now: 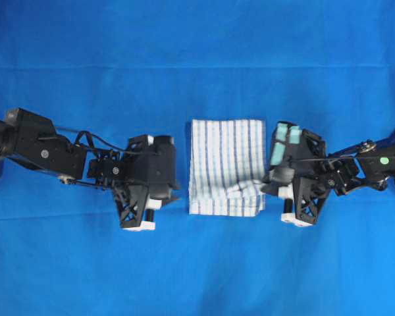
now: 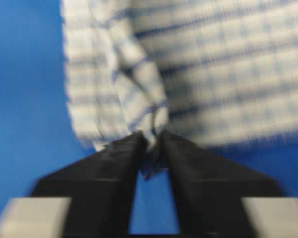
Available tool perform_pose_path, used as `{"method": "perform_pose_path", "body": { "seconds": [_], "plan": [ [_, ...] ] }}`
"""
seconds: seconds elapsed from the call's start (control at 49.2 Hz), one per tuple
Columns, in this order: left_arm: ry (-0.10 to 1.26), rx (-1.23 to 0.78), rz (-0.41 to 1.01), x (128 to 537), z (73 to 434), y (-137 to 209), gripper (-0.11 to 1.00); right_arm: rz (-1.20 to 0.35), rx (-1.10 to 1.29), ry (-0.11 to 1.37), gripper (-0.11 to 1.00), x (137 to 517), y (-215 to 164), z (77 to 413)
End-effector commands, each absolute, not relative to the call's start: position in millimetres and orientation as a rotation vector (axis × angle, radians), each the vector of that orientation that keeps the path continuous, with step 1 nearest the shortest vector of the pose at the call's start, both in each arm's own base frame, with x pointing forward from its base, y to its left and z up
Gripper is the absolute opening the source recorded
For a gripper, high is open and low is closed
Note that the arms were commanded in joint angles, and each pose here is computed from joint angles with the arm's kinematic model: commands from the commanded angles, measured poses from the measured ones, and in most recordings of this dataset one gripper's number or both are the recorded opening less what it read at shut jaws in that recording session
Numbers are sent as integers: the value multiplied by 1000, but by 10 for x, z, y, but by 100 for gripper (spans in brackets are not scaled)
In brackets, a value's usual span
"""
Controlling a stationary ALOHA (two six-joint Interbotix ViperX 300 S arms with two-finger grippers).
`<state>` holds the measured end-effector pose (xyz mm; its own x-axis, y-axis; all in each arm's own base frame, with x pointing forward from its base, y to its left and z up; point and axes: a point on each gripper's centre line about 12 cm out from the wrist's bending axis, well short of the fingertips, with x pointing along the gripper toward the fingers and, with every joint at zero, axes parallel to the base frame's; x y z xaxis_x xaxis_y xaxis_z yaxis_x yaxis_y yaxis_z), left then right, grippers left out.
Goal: Fold the blue towel.
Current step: 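Release the towel and open both grippers beside it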
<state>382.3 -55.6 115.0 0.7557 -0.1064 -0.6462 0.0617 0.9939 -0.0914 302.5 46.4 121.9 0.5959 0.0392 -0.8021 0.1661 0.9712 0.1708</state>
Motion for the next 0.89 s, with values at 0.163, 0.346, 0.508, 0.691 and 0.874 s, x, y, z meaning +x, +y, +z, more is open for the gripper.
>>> {"method": "perform_pose_path", "body": {
  "seconds": [0.163, 0.346, 0.508, 0.691, 0.874],
  "plan": [
    [671, -57, -101, 3823, 1388, -563, 80, -66, 236, 871, 65, 3138, 533, 1521],
    [667, -54, -89, 3747, 1628, -484, 70, -81, 228, 810, 63, 3090, 486, 1848],
    [649, -47, -78, 3625, 1940, -393, 70, -109, 194, 750, 63, 2971, 399, 2184],
    [579, -10, -68, 3420, 2266, -266, 70, -142, 136, 672, 63, 2731, 270, 2507],
    [477, -6, -38, 3088, 2538, -126, 70, -156, 107, 553, 62, 2376, 143, 2779]
  ]
}}
